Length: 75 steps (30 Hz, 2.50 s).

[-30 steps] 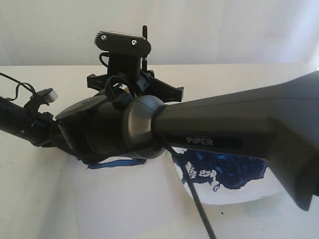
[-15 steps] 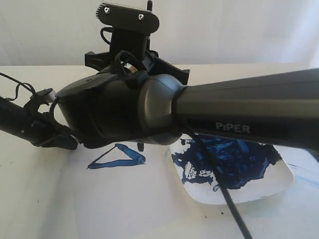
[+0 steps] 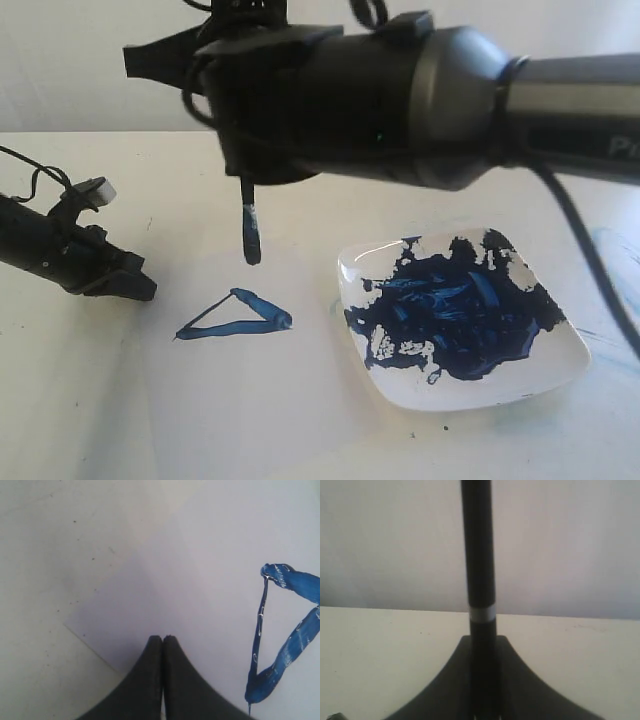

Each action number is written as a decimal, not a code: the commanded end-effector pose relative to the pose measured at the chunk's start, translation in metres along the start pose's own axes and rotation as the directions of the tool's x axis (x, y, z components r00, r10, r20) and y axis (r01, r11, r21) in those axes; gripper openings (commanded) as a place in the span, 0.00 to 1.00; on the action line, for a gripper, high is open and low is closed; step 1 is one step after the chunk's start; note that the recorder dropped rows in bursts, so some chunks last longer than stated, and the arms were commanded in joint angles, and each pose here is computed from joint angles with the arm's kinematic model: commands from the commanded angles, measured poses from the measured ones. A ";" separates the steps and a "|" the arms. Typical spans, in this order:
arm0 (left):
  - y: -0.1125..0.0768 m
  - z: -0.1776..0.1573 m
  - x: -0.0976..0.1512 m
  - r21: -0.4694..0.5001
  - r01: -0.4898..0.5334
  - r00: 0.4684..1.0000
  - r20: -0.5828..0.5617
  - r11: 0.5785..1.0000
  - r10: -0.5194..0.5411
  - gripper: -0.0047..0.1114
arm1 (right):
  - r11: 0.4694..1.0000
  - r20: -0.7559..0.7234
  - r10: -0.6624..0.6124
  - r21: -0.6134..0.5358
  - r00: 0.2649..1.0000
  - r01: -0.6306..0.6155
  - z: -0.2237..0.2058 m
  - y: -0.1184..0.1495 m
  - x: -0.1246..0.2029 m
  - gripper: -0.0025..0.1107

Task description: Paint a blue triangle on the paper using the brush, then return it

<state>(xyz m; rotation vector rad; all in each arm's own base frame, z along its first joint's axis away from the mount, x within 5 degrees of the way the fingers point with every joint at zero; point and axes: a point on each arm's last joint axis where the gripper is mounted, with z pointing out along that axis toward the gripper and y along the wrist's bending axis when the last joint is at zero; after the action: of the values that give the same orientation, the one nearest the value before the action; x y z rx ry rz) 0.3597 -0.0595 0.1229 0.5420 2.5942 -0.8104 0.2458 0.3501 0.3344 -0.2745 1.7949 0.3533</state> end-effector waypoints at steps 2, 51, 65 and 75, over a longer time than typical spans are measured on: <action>0.002 0.002 0.006 0.003 -0.008 0.999 -0.033 1.000 0.008 0.04 | 0.968 0.034 -0.074 -0.239 0.997 0.080 0.003 -0.009 -0.024 0.02; 0.003 0.003 0.006 -0.002 -0.009 0.999 -0.032 1.000 0.009 0.04 | 0.322 0.159 -0.212 -0.920 0.964 0.223 0.077 0.007 0.067 0.02; 0.003 0.003 0.006 -0.002 -0.009 0.999 -0.032 1.000 0.009 0.04 | 0.334 0.125 -0.221 -0.922 0.967 0.195 0.084 0.006 0.079 0.02; 0.003 0.003 0.006 0.000 -0.009 0.999 -0.033 1.000 0.009 0.04 | 0.369 0.119 -0.235 -0.907 0.965 0.202 0.087 0.005 0.079 0.02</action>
<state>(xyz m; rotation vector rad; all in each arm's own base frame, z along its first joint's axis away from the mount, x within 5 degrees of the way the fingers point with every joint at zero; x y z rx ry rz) 0.3597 -0.0595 0.1229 0.5420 2.5942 -0.8104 0.3011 0.3880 0.2368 -1.3282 1.3654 1.1728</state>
